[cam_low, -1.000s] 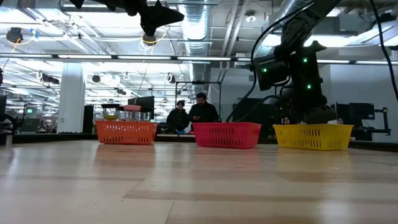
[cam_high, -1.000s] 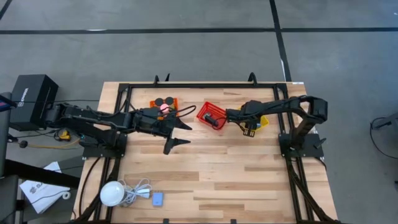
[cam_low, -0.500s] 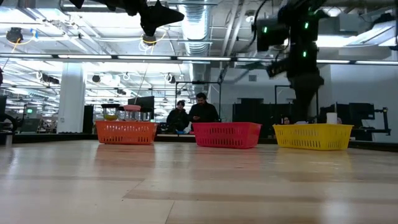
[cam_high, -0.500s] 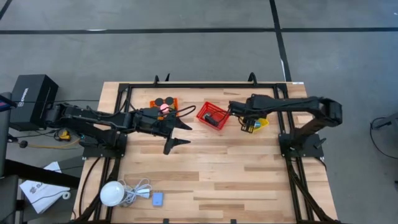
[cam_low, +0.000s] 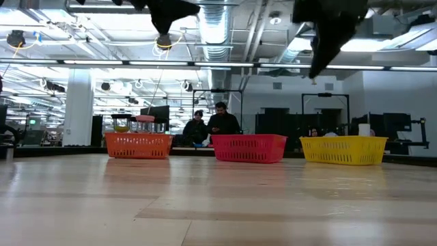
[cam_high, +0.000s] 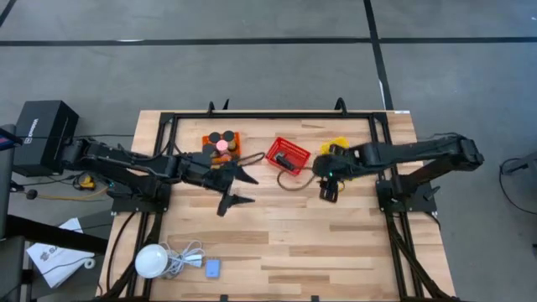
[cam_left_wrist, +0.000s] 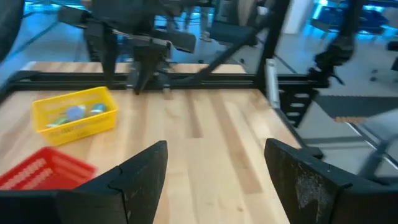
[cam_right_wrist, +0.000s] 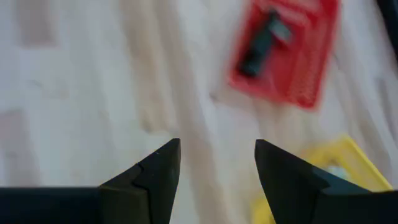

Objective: Pick & Place Office items
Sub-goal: Put the light blue charger adapter into the yellow bin

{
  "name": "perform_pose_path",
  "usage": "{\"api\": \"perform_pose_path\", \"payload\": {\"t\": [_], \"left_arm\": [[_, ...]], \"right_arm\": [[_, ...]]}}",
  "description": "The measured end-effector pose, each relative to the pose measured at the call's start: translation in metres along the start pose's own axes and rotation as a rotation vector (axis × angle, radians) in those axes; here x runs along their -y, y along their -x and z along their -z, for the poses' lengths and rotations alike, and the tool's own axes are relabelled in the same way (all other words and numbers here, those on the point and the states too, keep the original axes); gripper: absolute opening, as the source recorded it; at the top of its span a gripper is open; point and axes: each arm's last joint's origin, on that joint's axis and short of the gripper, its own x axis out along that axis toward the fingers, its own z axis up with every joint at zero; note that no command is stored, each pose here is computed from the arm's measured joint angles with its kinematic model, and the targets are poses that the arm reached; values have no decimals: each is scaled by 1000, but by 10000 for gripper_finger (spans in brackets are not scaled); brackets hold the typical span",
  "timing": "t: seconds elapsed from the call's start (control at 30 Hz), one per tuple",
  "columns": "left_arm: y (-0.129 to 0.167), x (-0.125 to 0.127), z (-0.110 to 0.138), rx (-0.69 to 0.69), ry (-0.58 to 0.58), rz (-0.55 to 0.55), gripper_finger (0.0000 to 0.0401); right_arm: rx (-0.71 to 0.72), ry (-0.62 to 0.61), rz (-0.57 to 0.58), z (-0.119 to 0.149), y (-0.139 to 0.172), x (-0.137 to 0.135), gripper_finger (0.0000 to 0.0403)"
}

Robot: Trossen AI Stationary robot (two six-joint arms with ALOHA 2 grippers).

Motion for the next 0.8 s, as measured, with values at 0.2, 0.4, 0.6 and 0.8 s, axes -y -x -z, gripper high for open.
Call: {"api": "perform_pose_path", "payload": {"t": [0.2,0.4,0.6,0.8], "left_arm": [[0,28,2,-9,-28,107,263],[4,59,7,-26,-58,219,263],[8,83,15,-69,-20,267,263],[-5,105,36,-162,-145,248,254]], "right_arm": [[199,76,-130,-13,0,-48,198],[250,163,-212,-16,-17,-91,198],[242,215,-241,-13,-41,-123,198],[238,234,-251,-11,-56,-137,198]]}}
